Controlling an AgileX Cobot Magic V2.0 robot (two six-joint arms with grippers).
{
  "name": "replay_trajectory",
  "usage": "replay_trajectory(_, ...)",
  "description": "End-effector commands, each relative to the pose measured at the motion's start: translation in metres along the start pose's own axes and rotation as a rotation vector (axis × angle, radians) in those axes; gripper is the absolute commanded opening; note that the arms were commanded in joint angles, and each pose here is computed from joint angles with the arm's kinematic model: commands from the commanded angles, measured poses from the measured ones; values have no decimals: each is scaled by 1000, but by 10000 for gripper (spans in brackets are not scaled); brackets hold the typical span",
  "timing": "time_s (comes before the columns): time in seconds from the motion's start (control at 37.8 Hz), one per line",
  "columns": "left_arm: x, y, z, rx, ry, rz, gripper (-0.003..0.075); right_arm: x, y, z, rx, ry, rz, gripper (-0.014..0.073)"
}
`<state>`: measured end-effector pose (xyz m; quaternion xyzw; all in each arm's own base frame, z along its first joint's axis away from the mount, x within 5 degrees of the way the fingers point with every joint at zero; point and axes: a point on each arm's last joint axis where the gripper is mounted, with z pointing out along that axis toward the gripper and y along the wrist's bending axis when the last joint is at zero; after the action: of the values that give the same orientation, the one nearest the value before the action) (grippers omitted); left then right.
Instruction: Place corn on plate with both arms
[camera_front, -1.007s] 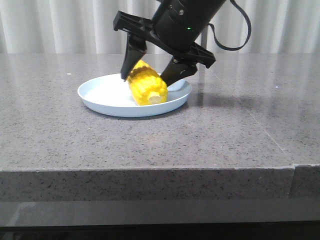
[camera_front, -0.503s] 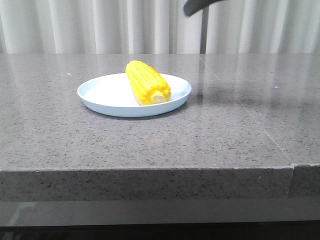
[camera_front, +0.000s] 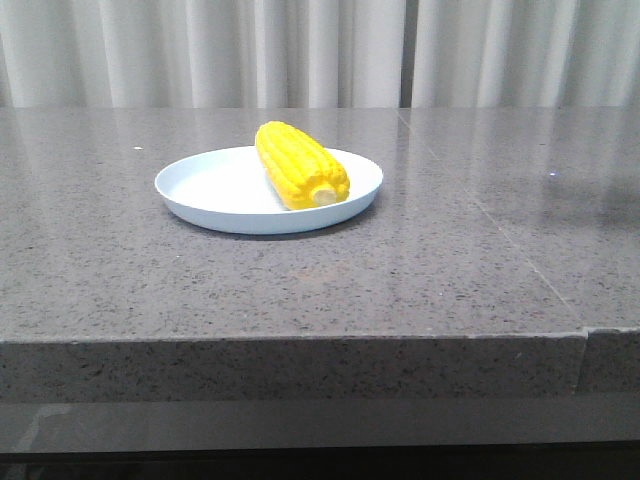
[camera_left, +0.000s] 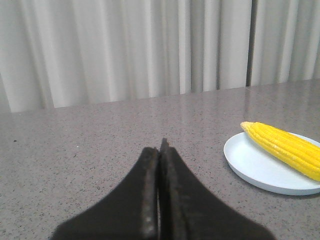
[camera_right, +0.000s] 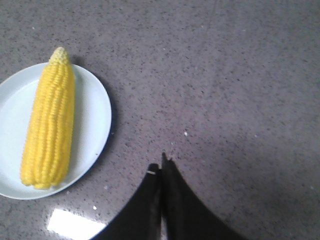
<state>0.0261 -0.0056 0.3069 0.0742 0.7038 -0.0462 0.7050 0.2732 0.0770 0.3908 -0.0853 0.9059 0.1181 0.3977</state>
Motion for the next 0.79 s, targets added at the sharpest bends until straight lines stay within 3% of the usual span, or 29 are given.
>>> replay_trajectory(0.0, -13, 0, -1, -3, -77, -8, -20, 9, -1, -31, 9, -147, -16, 2)
replay_trajectory(0.56, -13, 0, -1, -3, -77, -8, -20, 160, -15, -85, 40, -512, -54, 2)
replay_trajectory(0.77, -13, 0, -1, -3, -77, -8, -20, 196, -17, -101, 31, -606, -61, 2)
